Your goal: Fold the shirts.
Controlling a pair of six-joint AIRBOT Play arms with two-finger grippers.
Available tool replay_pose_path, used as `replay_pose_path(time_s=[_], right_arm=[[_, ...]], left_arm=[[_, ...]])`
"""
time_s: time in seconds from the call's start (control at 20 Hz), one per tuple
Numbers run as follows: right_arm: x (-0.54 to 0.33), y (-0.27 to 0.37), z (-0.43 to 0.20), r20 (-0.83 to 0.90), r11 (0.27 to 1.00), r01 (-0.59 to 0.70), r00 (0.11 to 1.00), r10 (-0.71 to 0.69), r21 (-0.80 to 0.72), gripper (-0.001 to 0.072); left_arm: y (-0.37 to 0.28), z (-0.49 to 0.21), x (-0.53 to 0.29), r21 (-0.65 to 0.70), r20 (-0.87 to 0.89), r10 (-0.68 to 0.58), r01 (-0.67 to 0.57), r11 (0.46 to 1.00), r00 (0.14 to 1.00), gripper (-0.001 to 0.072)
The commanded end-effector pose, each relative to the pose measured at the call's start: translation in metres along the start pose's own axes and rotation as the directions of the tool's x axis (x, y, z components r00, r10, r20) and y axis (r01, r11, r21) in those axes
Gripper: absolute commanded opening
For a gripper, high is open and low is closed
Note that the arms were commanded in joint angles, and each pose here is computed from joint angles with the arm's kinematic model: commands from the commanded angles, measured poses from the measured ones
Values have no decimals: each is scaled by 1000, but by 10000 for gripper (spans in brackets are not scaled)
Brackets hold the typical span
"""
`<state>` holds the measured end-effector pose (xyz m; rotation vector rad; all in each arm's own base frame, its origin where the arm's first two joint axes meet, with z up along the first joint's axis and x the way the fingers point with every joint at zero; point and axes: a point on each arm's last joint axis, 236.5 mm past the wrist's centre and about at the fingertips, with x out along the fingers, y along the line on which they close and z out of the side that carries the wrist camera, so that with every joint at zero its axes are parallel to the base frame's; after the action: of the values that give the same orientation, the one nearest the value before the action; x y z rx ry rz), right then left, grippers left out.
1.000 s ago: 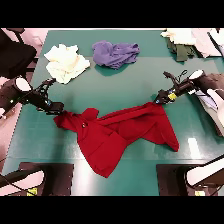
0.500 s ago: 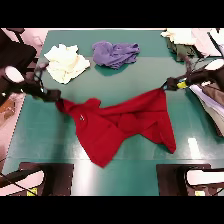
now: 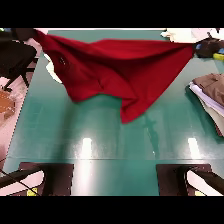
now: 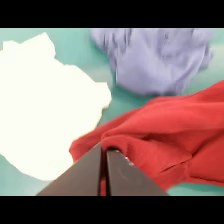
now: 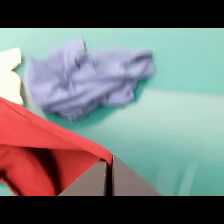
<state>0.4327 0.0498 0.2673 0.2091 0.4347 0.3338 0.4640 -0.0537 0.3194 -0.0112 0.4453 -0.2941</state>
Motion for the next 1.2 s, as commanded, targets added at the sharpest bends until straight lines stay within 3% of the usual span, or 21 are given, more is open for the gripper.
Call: replay_pose_path(time_s=[0.0,0.1,0.25,0.45,0.6,0.7,0.8,0.95,1.05,1.15], right_arm=[[-51,27,36,142,998,8,990,1,-58,19],[-91,48,52,223,996,15,975,5,-89,19],[-164,59,62,330,991,121,939,-94,-61,19],[-259,86,77,430,964,242,886,-172,-113,19],[-296,105,96,439,958,259,880,-182,-121,19],[-283,102,96,345,959,249,919,-191,-132,19],[-242,78,81,176,963,245,959,-224,-109,19],[-138,18,24,-186,971,235,953,-238,-37,19],[-63,-28,-21,-359,970,241,905,-228,-7,19],[-2,-66,-58,-453,969,246,865,-216,6,19]], left_arm=[[-14,38,-32,76,79,-18,12,997,997,24],[-28,46,-63,114,75,-36,27,993,997,24],[-53,56,-128,176,104,-50,31,984,993,24],[-85,71,-220,200,257,-55,2,980,965,24],[-104,85,-281,227,402,-56,-40,973,914,23],[-111,99,-309,227,498,-58,-66,972,865,23],[-104,97,-305,191,488,-33,-70,979,872,22],[-97,43,-204,64,189,-122,112,992,974,22],[-110,-14,-126,-82,-43,-294,290,954,955,23],[-107,-67,-57,-220,-184,-397,356,908,899,23]])
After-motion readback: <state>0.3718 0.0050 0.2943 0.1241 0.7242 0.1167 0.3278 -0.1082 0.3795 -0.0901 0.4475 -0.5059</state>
